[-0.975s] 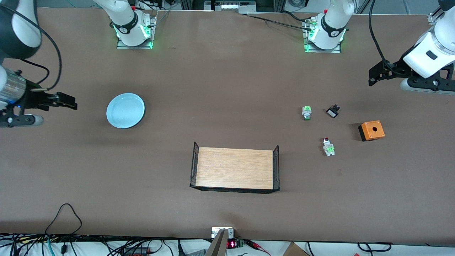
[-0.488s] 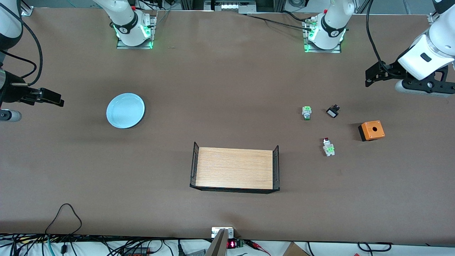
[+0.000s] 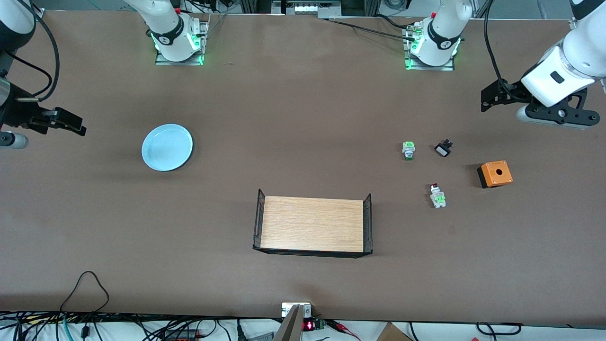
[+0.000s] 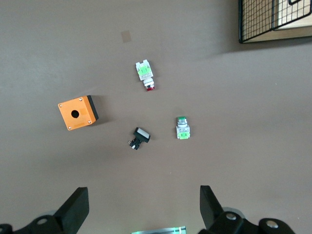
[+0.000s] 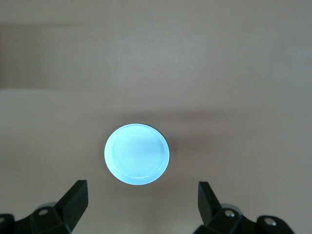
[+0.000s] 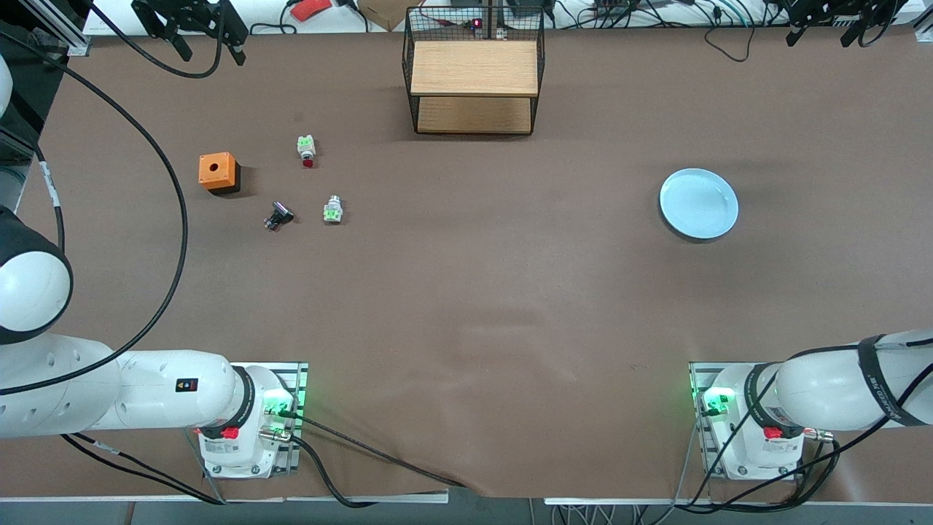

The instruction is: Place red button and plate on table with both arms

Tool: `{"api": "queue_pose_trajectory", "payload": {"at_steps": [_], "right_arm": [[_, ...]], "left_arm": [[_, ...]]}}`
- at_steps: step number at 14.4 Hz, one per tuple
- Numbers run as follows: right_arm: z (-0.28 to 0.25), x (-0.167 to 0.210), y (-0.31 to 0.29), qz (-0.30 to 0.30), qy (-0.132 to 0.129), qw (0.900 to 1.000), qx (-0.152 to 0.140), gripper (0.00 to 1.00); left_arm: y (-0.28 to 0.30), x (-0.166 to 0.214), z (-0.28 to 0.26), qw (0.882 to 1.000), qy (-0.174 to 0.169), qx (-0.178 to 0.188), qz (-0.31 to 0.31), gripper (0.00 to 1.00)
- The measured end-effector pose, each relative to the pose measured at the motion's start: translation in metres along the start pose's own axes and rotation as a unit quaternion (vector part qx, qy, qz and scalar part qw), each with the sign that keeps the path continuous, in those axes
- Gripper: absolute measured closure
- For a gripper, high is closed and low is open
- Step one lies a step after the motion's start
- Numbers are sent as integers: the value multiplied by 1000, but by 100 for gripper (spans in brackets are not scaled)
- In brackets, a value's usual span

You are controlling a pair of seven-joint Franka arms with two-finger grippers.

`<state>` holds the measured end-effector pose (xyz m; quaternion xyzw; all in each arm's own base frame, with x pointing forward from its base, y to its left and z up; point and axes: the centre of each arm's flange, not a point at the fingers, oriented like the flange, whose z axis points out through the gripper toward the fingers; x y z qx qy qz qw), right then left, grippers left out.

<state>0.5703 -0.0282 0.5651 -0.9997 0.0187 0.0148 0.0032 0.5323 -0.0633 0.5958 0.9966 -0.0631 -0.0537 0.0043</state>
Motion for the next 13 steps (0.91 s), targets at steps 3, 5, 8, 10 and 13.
{"api": "queue_pose_trajectory", "payload": {"at_steps": [3, 5, 8, 10, 13], "right_arm": [[-5, -2, -2, -3, 5, 1000, 0, 0], [-6, -1, -4, -5, 6, 1000, 0, 0], [-10, -1, -17, -16, 11, 1000, 0, 0], [-17, -1, -17, -17, 15, 1000, 0, 0], [-23, -3, -17, -17, 12, 1000, 0, 0]], "left_arm": [[-4, -1, -5, 1000, 2, 0, 2, 0], [-6, -1, -5, 1000, 3, -1, 0, 0], [-11, -1, -5, 1000, 3, -1, -2, 0], [-19, -1, -5, 1000, 2, 3, -7, 0], [-36, -2, -5, 1000, 2, 4, -11, 0]]}}
